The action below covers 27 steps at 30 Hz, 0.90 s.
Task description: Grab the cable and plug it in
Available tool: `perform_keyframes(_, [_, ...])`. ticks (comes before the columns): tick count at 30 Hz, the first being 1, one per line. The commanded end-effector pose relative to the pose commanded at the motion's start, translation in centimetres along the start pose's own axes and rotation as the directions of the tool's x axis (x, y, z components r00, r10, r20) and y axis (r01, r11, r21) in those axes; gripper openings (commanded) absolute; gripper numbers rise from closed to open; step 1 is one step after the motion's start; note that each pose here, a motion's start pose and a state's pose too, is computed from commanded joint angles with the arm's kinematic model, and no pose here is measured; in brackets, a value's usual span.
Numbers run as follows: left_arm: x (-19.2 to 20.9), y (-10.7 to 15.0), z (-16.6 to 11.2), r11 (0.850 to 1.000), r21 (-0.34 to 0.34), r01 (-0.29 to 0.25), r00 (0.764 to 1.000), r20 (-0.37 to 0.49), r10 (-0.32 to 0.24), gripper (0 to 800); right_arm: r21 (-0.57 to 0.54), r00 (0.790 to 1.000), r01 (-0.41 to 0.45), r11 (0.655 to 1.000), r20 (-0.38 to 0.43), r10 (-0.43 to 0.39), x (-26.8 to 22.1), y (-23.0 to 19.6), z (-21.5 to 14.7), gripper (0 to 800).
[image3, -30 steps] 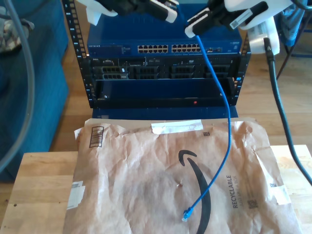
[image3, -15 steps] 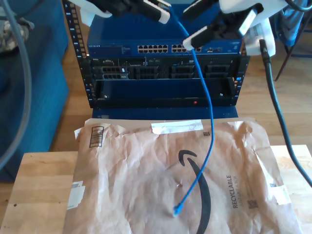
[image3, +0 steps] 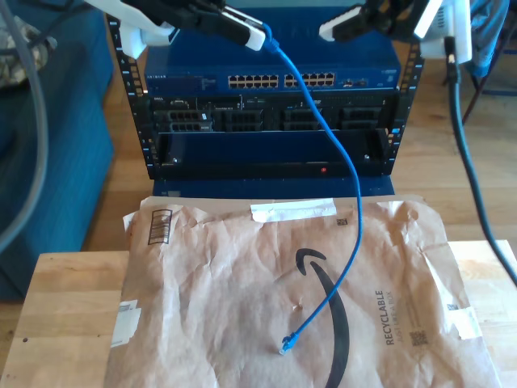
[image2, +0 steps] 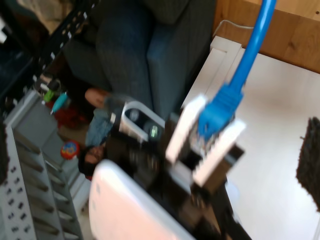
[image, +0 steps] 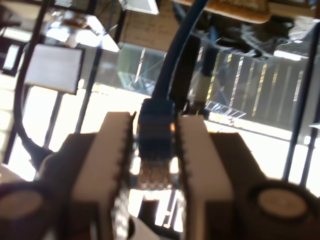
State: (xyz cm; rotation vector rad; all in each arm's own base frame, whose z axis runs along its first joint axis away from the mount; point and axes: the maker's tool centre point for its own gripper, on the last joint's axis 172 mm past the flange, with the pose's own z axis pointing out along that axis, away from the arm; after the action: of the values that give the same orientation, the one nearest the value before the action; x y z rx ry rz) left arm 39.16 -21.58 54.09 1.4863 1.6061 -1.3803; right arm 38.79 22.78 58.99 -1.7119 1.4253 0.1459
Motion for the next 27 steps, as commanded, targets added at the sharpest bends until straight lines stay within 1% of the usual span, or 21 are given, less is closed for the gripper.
perform_keyframes(1, [-0.4, 0.0, -0.5, 1.000, 0.004, 0.007, 1.000, 0.027, -0.007, 8, -0.007, 0.999, 0.045, 0.999, 0.012, -0.044, -0.8, 0.5, 0.1, 799])
perform_keyframes(2, [-0.6, 0.4, -1.2, 1.000, 0.003, 0.018, 0.998, 0.057, -0.018, 8, -0.021, 0.997, 0.070, 0.997, 0.023, -0.070, -1.4, 1.0, 0.6, 799])
perform_keyframes(3, [-1.0, 0.3, -1.7, 1.000, 0.008, 0.024, 0.996, 0.081, -0.024, 8, -0.028, 0.996, 0.083, 0.996, 0.029, -0.083, -1.9, 1.3, 0.9, 799])
perform_keyframes(4, [-1.4, -0.1, -1.8, 0.999, 0.031, 0.027, 0.994, 0.103, -0.030, 8, -0.032, 0.996, 0.087, 0.996, 0.034, -0.086, -2.1, 1.6, 1.1, 800])
perform_keyframes(5, [-1.7, -0.5, -1.9, 0.998, 0.053, 0.029, 0.992, 0.120, -0.035, 8, -0.012, 0.996, 0.089, 0.996, 0.029, -0.088, -2.0, 1.5, 0.8, 800])
perform_keyframes(6, [-1.9, -0.6, -2.0, 0.997, 0.068, 0.025, 0.990, 0.136, -0.034, 8, 0.035, 0.994, 0.102, 0.994, 0.024, -0.102, -2.1, 1.0, -0.1, 800])
perform_keyframes(8, [-2.1, -0.3, -2.8, 0.996, 0.080, 0.029, 0.984, 0.173, -0.043, 8, 0.114, 0.987, 0.154, 0.981, 0.016, -0.157, -2.1, 0.0, -0.8, 798])
perform_keyframes(10, [-2.4, -0.5, -2.8, 0.995, 0.096, 0.022, 0.981, 0.188, -0.040, 8, 0.119, 0.983, 0.180, 0.976, 0.024, -0.184, -2.7, 0.2, -0.6, 799])
perform_keyframes(12, [-2.7, -1.1, -2.8, 0.993, 0.119, 0.011, 0.979, 0.201, -0.035, 8, 0.141, 0.982, 0.181, 0.973, 0.022, -0.186, -2.6, 0.0, -0.5, 799])
perform_keyframes(14, [-3.3, -1.7, -3.0, 0.989, 0.147, -0.006, 0.973, 0.227, -0.028, 8, 0.200, 0.982, 0.184, 0.962, 0.015, -0.191, -2.4, -0.9, -0.9, 800])
perform_keyframes(16, [-3.9, -2.3, -3.5, 0.987, 0.161, -0.026, 0.967, 0.255, -0.016, 8, 0.246, 0.976, 0.206, 0.947, 0.015, -0.217, -2.7, -1.3, -0.5, 799])
perform_keyframes(18, [-4.5, -2.7, -3.7, 0.985, 0.168, -0.042, 0.961, 0.276, -0.006, 8, 0.295, 0.966, 0.244, 0.924, 0.009, -0.258, -3.1, -1.6, -0.1, 800])
perform_keyframes(20, [-4.9, -3.1, -3.8, 0.982, 0.183, -0.053, 0.957, 0.291, -0.003, 8, 0.357, 0.957, 0.273, 0.893, -0.010, -0.289, -3.0, -2.2, -0.1, 799])
perform_keyframes(23, [-4.9, -3.2, -3.9, 0.980, 0.190, -0.056, 0.955, 0.296, -0.003, 8, 0.382, 0.942, 0.310, 0.871, -0.002, -0.335, -4.2, -1.6, 0.9, 796])
perform_keyframes(25, [-4.8, -3.2, -3.9, 0.980, 0.193, -0.053, 0.954, 0.299, -0.007, 8, 0.390, 0.942, 0.310, 0.867, -0.006, -0.334, -4.0, -1.6, 1.1, 796])
perform_keyframes(27, [-5.1, -3.6, -4.1, 0.975, 0.214, -0.063, 0.950, 0.313, -0.007, 8, 0.410, 0.941, 0.310, 0.858, -0.007, -0.337, -4.2, -1.6, 0.4, 796])
